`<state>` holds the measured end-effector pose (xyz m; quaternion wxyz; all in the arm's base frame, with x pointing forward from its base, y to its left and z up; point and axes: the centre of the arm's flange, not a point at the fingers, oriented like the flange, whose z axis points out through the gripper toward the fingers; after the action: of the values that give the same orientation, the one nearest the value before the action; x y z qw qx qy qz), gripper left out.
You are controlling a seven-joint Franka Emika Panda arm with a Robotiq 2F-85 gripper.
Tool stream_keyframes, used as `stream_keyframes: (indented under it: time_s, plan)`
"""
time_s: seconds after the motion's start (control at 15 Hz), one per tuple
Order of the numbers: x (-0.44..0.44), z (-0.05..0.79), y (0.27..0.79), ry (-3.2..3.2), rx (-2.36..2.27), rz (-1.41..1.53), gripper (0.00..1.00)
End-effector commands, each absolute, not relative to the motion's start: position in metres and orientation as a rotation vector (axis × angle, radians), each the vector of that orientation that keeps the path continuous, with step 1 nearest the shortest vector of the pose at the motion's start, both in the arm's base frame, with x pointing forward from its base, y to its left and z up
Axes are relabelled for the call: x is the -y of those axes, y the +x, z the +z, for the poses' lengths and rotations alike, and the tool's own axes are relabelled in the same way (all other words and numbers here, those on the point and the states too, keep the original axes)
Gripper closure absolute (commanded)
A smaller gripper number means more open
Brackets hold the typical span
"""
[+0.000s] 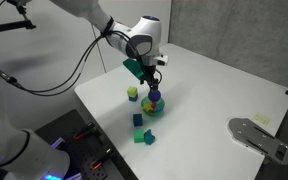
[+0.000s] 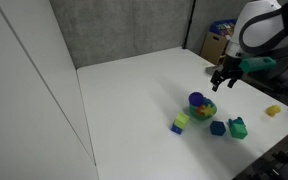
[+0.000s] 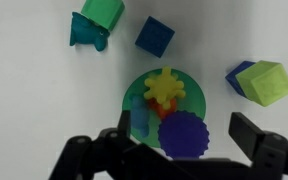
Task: Remove the yellow object from the bowl
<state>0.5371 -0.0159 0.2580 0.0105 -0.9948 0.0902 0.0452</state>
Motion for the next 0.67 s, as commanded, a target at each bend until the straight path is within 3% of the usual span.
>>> stream_keyframes:
  time_s: [0.0, 0.6]
  plan:
    - [0.019, 0.229, 0.543, -3.084, -0.266, 0.085, 0.0]
    - [0.013, 0.152, 0.54, -3.093, -0.258, 0.141, 0.0]
